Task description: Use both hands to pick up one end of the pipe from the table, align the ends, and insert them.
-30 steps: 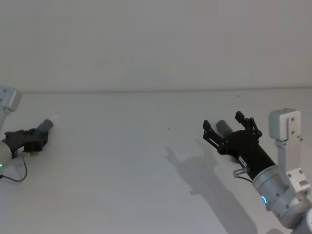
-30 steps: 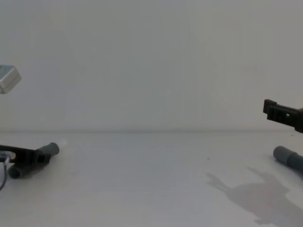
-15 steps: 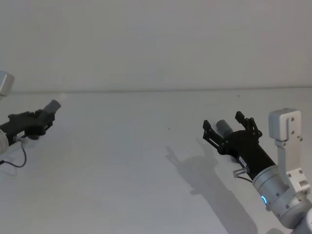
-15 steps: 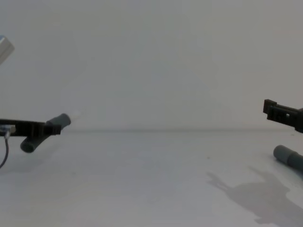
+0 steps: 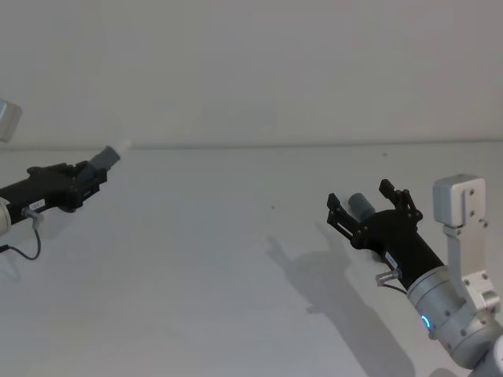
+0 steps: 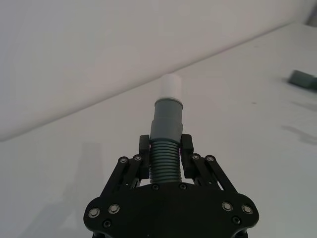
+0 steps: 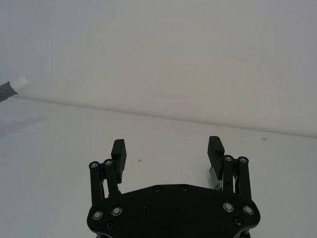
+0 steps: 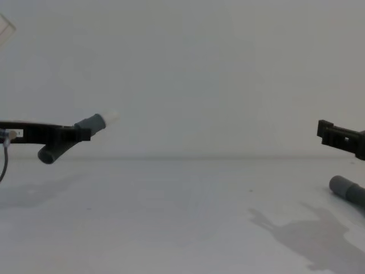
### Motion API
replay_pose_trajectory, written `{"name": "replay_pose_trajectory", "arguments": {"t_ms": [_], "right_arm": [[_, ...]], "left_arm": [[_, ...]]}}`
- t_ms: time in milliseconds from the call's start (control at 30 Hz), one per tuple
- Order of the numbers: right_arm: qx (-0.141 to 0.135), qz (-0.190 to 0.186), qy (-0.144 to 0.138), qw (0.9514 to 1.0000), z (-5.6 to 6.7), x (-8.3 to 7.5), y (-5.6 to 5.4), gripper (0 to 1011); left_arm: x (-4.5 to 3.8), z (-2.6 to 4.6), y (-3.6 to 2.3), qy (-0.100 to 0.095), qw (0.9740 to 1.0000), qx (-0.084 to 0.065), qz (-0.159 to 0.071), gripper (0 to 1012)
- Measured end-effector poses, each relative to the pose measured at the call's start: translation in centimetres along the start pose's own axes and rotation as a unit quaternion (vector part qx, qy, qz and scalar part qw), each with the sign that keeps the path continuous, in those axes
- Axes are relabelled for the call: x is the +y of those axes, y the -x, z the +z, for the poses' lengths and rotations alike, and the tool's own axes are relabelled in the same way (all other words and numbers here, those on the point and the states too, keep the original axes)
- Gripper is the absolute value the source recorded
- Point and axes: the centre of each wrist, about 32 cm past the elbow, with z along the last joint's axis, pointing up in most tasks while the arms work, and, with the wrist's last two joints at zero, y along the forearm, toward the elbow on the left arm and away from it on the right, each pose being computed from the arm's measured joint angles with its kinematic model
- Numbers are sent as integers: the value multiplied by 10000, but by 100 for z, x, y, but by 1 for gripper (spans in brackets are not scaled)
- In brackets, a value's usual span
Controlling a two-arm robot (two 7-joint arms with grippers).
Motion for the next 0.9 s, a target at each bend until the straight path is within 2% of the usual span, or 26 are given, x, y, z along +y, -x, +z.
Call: {"name": "replay_pose_trajectory", "arguments": {"t_ms": [33, 67, 133, 233, 367, 667, 900], "right_arm": [[-1, 0, 0, 10000, 0, 0, 0, 1002], [0, 0, 0, 10000, 0, 0, 0, 1002], [0, 0, 0, 10000, 0, 0, 0, 1001], [0, 0, 0, 10000, 0, 0, 0, 1002], [0, 0, 0, 10000, 0, 0, 0, 1002], [0, 0, -1, 10000, 0, 0, 0, 1002], [0, 0, 0, 10000, 0, 0, 0, 1001]], "left_arm": [[2, 17, -12, 4, 9999, -40, -111, 331], [2, 17, -12, 4, 9999, -40, -111, 331], [5, 52, -33, -3, 9994, -131, -335, 331], [4, 75, -45, -27, 9986, -200, -484, 331], [-3, 123, -61, -95, 9964, -344, -766, 331], [-19, 175, -65, -204, 9925, -532, -1086, 331], [-36, 216, -26, -226, 9893, -641, -1287, 331]]}}
